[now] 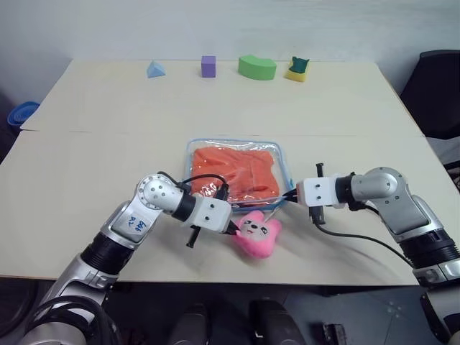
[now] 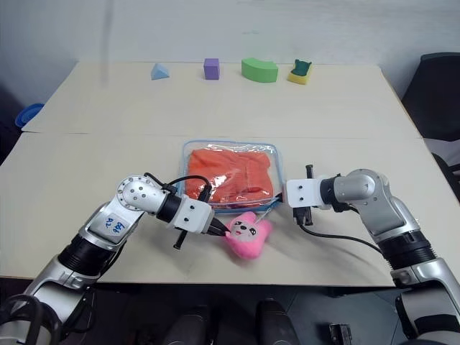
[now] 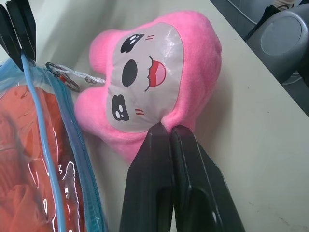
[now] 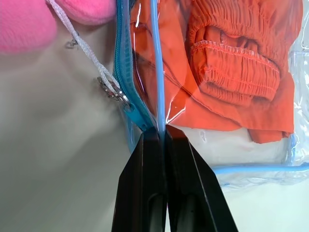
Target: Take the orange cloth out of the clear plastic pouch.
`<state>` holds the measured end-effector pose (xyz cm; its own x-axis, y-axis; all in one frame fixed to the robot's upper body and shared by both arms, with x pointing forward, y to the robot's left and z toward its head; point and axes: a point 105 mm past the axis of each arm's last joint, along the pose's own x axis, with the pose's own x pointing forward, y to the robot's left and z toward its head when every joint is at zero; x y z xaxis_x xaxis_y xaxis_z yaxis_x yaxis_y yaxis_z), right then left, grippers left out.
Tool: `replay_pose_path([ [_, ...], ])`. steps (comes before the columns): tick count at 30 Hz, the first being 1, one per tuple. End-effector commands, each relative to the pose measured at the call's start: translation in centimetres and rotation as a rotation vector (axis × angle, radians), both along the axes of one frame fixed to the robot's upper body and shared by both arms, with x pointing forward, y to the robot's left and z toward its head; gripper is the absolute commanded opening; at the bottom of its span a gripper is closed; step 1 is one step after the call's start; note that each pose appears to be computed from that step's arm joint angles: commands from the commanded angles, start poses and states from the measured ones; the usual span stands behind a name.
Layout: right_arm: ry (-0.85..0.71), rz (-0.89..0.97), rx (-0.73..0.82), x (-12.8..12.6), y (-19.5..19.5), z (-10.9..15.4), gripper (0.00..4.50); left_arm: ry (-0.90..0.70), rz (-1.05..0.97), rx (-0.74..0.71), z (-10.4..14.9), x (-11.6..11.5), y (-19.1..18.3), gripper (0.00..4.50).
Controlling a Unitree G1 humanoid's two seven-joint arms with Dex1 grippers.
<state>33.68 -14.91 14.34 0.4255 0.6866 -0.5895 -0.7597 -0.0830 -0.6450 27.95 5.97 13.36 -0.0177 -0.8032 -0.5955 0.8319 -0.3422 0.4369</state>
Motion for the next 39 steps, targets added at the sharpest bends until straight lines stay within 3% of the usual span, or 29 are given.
replay_pose_path([
  [1, 0.045, -0.008, 0.045, -0.3, -0.2, 1.2, 0.01, -0.026, 0.011, -0.005, 0.5, -0.1, 0.8, 0.0],
  [3, 0.06, -0.009, 0.077, -0.5, -0.1, 1.7, 0.01, -0.022, 0.02, -0.003, 0.3, -0.1, 1.0, 0.0],
  [4, 0.077, -0.021, 0.093, -0.5, -0.2, 1.8, 0.22, -0.022, 0.023, -0.003, 0.2, -0.1, 1.1, 0.0],
  [7, 0.087, -0.04, 0.091, -0.5, -0.4, 1.7, 0.97, -0.021, 0.031, -0.009, 0.1, -0.1, 1.0, 0.0],
  [10, 0.064, -0.027, 0.049, -0.7, -0.6, 1.5, 2.02, -0.022, 0.03, -0.021, 0.2, -0.1, 0.6, 0.0],
  [21, -0.027, -0.041, -0.007, 0.6, -1.6, 1.2, 2.02, -0.033, 0.028, -0.025, 0.4, 0.0, 0.7, 0.0],
  [27, -0.019, -0.02, 0.0, 0.5, -1.5, 1.1, 0.1, -0.037, 0.028, -0.028, 0.4, 0.1, 0.6, 0.0],
  [33, -0.015, -0.019, -0.012, 0.4, -1.8, 1.1, 0.03, -0.034, 0.054, -0.018, 0.0, 0.3, 1.3, 0.0],
  [39, -0.041, -0.049, -0.02, 0.8, -2.8, 1.8, 0.03, -0.006, 0.2, -0.038, -0.2, 0.7, 4.3, 0.0],
])
